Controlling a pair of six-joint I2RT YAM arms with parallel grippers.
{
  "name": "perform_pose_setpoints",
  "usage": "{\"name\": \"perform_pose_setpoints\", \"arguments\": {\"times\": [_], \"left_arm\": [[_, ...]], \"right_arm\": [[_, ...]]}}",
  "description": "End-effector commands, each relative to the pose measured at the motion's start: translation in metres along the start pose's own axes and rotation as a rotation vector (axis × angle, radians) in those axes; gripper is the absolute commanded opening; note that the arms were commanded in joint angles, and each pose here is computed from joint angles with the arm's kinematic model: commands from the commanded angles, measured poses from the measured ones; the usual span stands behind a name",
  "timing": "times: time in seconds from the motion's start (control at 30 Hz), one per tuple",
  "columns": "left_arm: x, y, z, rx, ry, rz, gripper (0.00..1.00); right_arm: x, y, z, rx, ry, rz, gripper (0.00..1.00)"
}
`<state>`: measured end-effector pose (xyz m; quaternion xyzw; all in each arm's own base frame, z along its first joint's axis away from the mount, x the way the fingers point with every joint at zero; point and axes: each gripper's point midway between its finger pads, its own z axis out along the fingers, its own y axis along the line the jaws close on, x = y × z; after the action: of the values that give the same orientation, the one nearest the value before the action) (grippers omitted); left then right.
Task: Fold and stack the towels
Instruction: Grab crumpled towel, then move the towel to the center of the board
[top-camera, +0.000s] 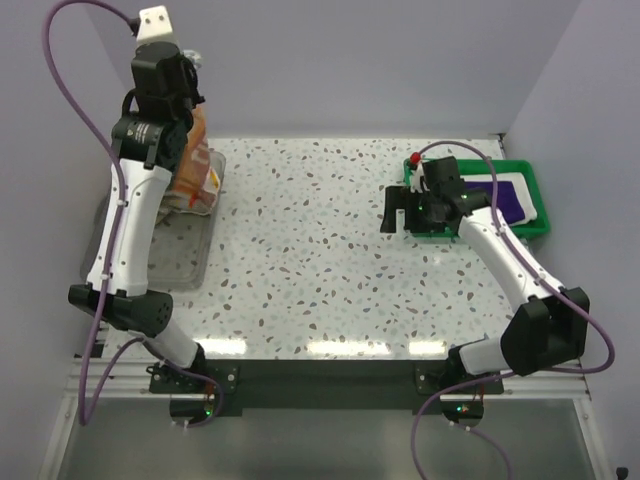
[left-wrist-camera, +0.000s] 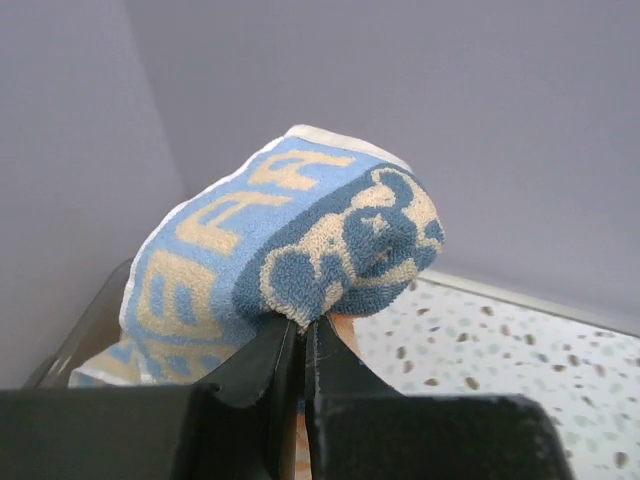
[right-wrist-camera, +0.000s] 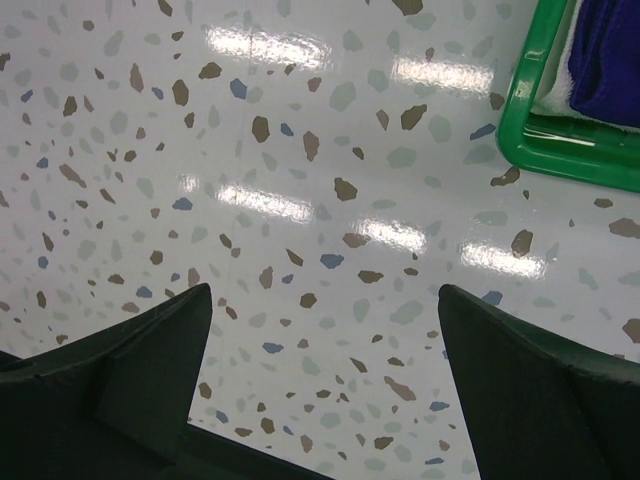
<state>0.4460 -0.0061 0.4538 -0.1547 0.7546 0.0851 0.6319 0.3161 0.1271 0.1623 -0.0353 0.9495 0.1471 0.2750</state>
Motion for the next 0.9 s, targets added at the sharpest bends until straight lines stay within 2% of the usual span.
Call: {"name": "perform_pose_setpoints", "arguments": {"times": [0.0, 0.17, 0.3, 0.43, 0.47, 0.5, 0.53, 0.57, 0.6, 0.63, 0.7, 0.73, 0.8, 0.83, 0.87], "left_arm": [[-0.040, -0.055, -0.022, 0.204, -0.107, 0.000, 0.00], [-0.072, -0.136, -0.070, 0.544, -0.220, -0.069, 0.00], [-0.069, -0.198, -0.120, 0.773, -0.256, -0.087, 0.00], [-0.047, -0.217, -0.135, 0.838, -0.230, -0.100, 0.01], [-0.018, -0.225, -0.129, 0.849, -0.174, -0.094, 0.02], [-0.011, -0.222, -0.137, 0.868, -0.165, -0.104, 0.04], [0.041, -0.226, -0.127, 0.867, -0.060, -0.083, 0.06], [0.044, -0.217, -0.136, 0.878, -0.064, -0.112, 0.06], [0.065, -0.213, -0.135, 0.868, -0.023, -0.123, 0.06], [0.122, -0.207, -0.128, 0.836, 0.097, -0.124, 0.06], [0.148, -0.184, -0.134, 0.784, 0.143, -0.168, 0.08], [0.199, -0.170, -0.132, 0.734, 0.245, -0.160, 0.13], [0.228, -0.148, -0.145, 0.709, 0.297, -0.161, 0.16], [0.268, -0.135, -0.151, 0.696, 0.373, -0.118, 0.21], [0.279, -0.122, -0.161, 0.691, 0.400, -0.104, 0.24]], "right_arm": [[-0.032, 0.013, -0.031, -0.031, -0.133, -0.040, 0.99], [-0.041, 0.008, -0.045, 0.005, -0.202, -0.042, 0.98], [-0.040, 0.000, -0.049, 0.050, -0.235, -0.035, 0.99], [-0.040, -0.004, -0.052, 0.065, -0.250, -0.033, 0.99], [-0.040, -0.005, -0.052, 0.074, -0.252, -0.035, 0.98], [-0.039, -0.006, -0.052, 0.078, -0.250, -0.036, 0.99], [-0.037, -0.006, -0.053, 0.078, -0.247, -0.037, 0.99], [-0.036, -0.007, -0.053, 0.079, -0.247, -0.039, 0.99], [-0.034, -0.008, -0.052, 0.081, -0.241, -0.038, 0.98], [-0.033, -0.008, -0.051, 0.081, -0.237, -0.044, 0.98], [-0.027, -0.007, -0.048, 0.069, -0.216, -0.054, 0.98], [-0.025, -0.008, -0.045, 0.069, -0.202, -0.059, 0.98], [-0.019, -0.005, -0.040, 0.048, -0.173, -0.065, 0.98], [-0.016, -0.005, -0.038, 0.043, -0.156, -0.068, 0.98], [-0.013, -0.005, -0.033, 0.042, -0.135, -0.068, 0.98]]}}
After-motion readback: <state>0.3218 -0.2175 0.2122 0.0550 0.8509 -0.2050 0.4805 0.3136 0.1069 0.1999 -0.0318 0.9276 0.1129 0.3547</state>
